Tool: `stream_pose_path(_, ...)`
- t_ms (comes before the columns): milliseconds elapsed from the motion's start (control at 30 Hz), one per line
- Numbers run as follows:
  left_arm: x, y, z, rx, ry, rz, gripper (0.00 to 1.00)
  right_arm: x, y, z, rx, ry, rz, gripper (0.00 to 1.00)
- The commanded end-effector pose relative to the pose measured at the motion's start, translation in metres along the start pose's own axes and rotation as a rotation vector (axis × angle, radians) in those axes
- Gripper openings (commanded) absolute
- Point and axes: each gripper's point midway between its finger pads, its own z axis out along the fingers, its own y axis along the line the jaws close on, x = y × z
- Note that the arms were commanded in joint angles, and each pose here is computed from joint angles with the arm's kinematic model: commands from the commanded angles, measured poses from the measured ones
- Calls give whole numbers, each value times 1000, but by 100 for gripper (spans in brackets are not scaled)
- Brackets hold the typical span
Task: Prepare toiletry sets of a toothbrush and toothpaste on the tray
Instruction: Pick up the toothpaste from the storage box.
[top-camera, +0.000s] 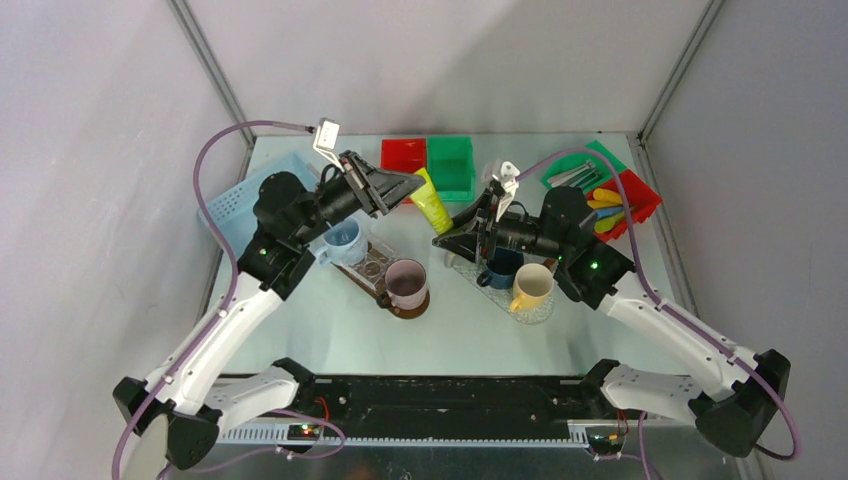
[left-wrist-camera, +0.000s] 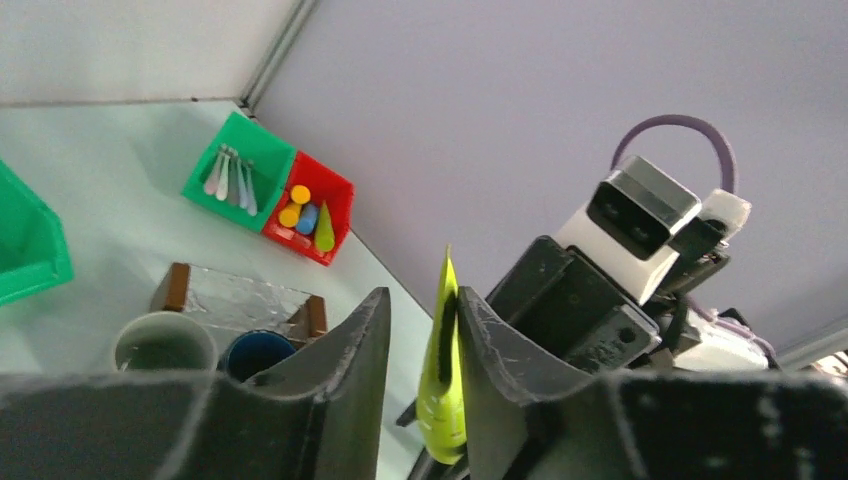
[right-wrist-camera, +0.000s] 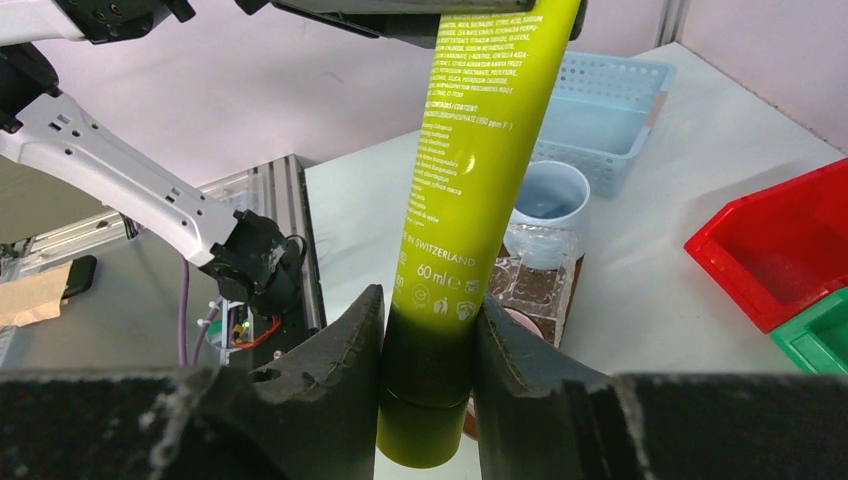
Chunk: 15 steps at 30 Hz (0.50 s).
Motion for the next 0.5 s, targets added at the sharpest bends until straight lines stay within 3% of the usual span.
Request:
stream_pose_path(0,-8,-23,-1,79,-17,13,27,-22,9,0,-36,-72,-70,10)
stream_pose_path(133,-8,-25,-4,85,-14,19,3,-21,8,0,-31,-68,-73,12)
stream_pose_path(200,-10,-25,-6,76,-19,35,1,-21,5,-1,-16,-68,-77,17)
stream_pose_path(267,-12,-24,-10,53,-31,65,0,-21,0,-2,15,-67,-81,31)
stream_pose_path(300,-14,-19,-12,20,-37,73,0,-19,-1,-2,24,-59,-85,44)
stream_pose_path(467,-32,-5,-33,-135,-97,202,0,-19,-16,-11,129,-53,-97,86)
